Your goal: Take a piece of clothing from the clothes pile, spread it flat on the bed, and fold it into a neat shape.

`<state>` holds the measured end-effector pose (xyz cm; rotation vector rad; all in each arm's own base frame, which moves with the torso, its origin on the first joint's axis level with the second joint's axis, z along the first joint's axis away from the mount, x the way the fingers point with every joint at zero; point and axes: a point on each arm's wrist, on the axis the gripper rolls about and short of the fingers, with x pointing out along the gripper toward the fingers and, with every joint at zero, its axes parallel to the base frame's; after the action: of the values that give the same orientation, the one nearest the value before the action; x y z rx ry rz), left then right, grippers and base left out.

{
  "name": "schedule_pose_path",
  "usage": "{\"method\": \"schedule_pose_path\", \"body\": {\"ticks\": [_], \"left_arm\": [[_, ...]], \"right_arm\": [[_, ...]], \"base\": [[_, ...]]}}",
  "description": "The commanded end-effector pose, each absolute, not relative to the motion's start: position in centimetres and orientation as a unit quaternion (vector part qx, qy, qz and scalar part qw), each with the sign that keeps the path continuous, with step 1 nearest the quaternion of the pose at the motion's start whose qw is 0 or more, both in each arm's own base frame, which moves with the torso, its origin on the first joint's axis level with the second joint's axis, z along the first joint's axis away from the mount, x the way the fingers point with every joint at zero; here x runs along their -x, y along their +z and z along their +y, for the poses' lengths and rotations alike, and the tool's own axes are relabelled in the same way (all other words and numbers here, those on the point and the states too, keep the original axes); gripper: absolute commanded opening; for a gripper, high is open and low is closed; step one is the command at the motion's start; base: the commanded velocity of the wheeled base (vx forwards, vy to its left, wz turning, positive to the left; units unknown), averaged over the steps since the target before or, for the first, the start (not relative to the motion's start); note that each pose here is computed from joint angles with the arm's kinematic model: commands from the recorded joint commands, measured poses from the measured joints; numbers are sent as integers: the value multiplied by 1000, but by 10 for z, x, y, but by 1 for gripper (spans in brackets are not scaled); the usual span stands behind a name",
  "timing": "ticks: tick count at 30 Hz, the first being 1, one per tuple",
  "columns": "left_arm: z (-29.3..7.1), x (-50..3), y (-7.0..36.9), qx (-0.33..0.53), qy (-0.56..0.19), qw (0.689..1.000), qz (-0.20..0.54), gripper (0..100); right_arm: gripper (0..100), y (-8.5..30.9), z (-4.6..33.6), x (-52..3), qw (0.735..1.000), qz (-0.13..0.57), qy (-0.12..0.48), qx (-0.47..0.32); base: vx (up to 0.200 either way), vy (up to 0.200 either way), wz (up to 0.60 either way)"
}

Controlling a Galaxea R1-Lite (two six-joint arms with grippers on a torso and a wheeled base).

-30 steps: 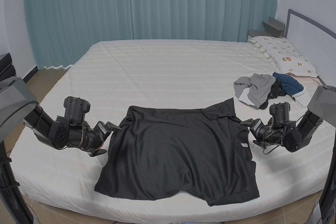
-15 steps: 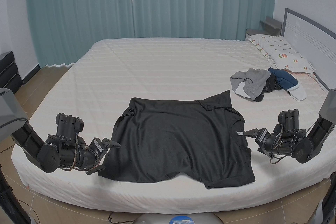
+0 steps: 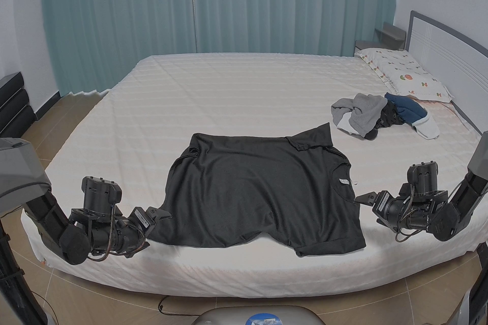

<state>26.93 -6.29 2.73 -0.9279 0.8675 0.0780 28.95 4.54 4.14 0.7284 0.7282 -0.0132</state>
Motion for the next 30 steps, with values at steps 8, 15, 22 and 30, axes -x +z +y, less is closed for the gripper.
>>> {"method": "schedule_pose_path", "body": {"ticks": [8, 15, 22, 30], "left_arm": [[-76, -284, -7, 407, 63, 815, 408, 100], [-76, -288, -10, 401, 73, 819, 404, 100], [-75, -303, -11, 407, 74, 823, 389, 100], [-72, -304, -11, 400, 75, 827, 388, 0]], "right_arm": [[100, 46, 40, -293, 876, 336, -10, -347], [100, 46, 40, -292, 878, 335, -10, -341], [100, 35, 42, -294, 872, 353, -11, -339], [100, 18, 44, -296, 865, 379, -16, -327]], "base": [[0, 0, 0], [0, 0, 0], [0, 0, 0], [0, 0, 0]]}}
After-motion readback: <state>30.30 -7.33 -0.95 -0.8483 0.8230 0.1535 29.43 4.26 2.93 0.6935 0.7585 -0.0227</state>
